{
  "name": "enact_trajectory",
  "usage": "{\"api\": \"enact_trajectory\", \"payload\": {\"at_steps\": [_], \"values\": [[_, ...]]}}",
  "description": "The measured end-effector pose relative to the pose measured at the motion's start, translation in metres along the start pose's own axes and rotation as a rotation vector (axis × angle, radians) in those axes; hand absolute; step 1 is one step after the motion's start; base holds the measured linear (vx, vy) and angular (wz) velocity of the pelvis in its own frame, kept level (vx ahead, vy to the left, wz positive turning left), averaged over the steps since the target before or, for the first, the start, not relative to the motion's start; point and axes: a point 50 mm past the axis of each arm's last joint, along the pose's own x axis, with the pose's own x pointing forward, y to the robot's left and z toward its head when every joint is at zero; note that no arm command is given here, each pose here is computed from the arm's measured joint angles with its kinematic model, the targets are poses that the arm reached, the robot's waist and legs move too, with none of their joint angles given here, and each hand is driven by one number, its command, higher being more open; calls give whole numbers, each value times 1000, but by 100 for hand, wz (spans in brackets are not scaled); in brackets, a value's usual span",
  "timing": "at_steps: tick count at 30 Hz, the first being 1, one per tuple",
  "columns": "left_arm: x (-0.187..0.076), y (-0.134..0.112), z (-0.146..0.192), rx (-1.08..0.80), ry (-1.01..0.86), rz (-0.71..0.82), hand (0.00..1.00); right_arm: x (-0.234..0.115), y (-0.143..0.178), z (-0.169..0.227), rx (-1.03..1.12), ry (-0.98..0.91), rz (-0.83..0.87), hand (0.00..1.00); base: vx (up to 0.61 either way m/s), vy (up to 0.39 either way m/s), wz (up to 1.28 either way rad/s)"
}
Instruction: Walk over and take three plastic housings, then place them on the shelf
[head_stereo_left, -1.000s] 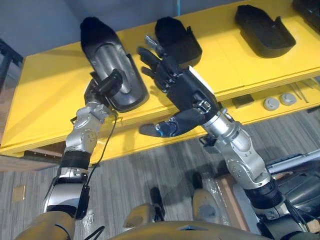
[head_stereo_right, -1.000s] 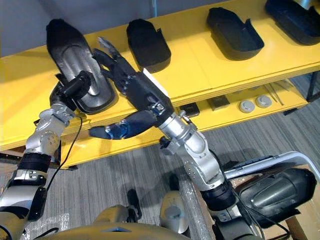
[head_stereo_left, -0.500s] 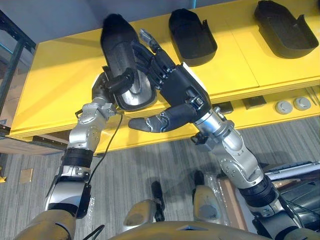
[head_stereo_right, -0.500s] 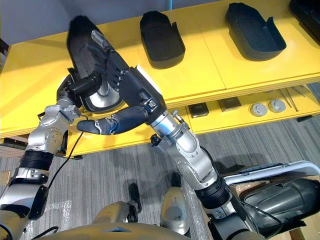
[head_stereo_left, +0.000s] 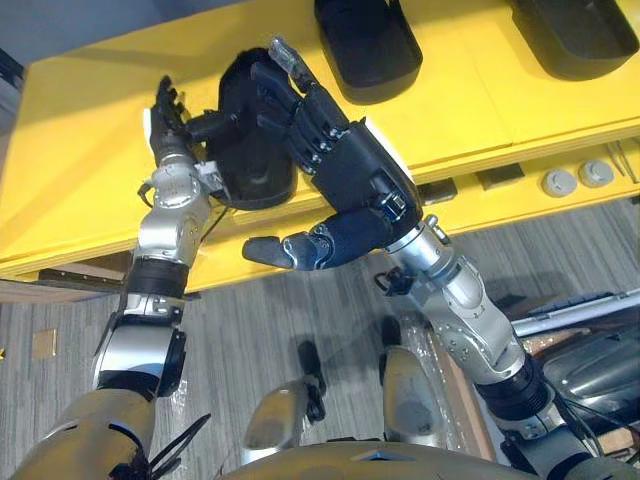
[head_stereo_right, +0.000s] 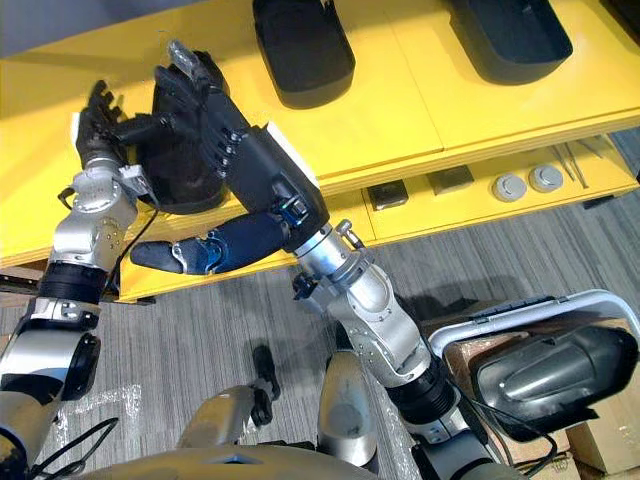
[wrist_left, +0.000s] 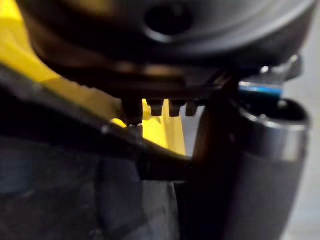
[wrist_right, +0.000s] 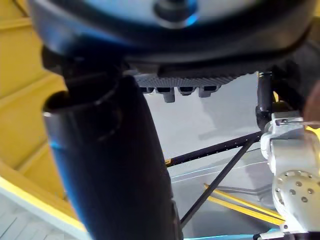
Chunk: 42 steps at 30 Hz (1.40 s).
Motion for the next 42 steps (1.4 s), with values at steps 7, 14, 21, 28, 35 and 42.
{"api": "enact_trajectory", "payload": {"at_steps": [7, 14, 21, 28, 35, 42], "values": [[4, 12, 13, -70, -55, 233, 100, -16, 2, -9, 39, 24, -55, 100, 16, -7, -6], [-12, 16, 76, -315, -387, 227, 100, -34, 3, -19, 41, 67, -134, 100, 8, -2, 3], [-132, 56, 65, -384, -677, -82, 100, -46, -13, -14, -102, 84, -252, 100, 1, -5, 8], [-193, 84, -6, -335, -371, -72, 100, -77, -21, -17, -126, 127, -459, 100, 36, 4, 39], [-214, 83, -25, -296, -262, -187, 100, -100, -15, -34, -61, 197, -575, 100, 55, 5, 8], [-218, 70, -43, -376, -169, -216, 100, -129, -2, -64, 47, 330, -799, 100, -1, 3, -4]]}}
